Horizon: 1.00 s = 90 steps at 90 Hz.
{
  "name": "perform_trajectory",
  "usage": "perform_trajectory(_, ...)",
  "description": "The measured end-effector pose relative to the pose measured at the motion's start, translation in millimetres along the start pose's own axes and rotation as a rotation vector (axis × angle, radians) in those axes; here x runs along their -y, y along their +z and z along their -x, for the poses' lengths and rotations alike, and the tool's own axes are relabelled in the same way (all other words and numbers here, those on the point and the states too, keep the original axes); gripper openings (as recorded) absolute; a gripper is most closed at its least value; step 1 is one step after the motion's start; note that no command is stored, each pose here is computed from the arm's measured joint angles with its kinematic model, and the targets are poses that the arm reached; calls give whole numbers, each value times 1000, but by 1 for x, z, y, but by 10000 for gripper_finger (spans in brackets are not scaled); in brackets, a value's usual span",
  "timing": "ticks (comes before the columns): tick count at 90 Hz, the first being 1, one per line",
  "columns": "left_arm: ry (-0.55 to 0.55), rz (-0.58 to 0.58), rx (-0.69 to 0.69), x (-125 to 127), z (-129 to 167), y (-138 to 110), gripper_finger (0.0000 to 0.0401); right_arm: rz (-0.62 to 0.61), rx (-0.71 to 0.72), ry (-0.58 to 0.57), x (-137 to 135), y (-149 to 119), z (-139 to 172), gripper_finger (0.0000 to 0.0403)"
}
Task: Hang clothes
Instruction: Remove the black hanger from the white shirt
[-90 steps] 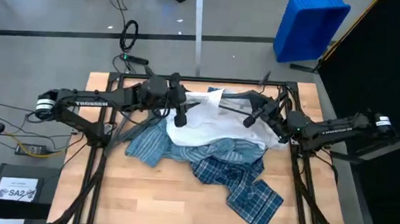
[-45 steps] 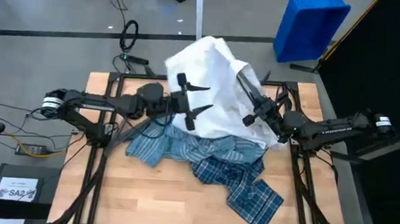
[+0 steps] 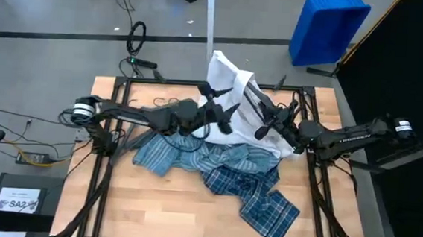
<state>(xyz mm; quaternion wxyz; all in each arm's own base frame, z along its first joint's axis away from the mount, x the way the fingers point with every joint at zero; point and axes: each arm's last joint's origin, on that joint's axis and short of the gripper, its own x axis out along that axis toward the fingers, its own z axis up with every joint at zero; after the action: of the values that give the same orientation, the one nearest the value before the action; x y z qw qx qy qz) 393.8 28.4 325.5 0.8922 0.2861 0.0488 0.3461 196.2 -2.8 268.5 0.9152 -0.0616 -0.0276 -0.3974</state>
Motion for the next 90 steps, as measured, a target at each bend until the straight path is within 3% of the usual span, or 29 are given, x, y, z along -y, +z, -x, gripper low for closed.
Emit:
perform_trajectory(31, 145, 33, -57, 17, -35, 18, 250, 2, -13, 16, -4, -6, -5, 1)
perform_trajectory(58, 433, -223, -375, -8, -50, 2, 237, 6, -10, 47, -5, -6, -5, 0)
perform_trajectory(75, 548, -382, -602, -25, -55, -10, 191, 51, -36, 150, -14, -10, 2, 1)
perform_trajectory(90, 556, -383, -607, -41, -50, -1, 130, 44, -74, 187, -22, -12, 16, 1)
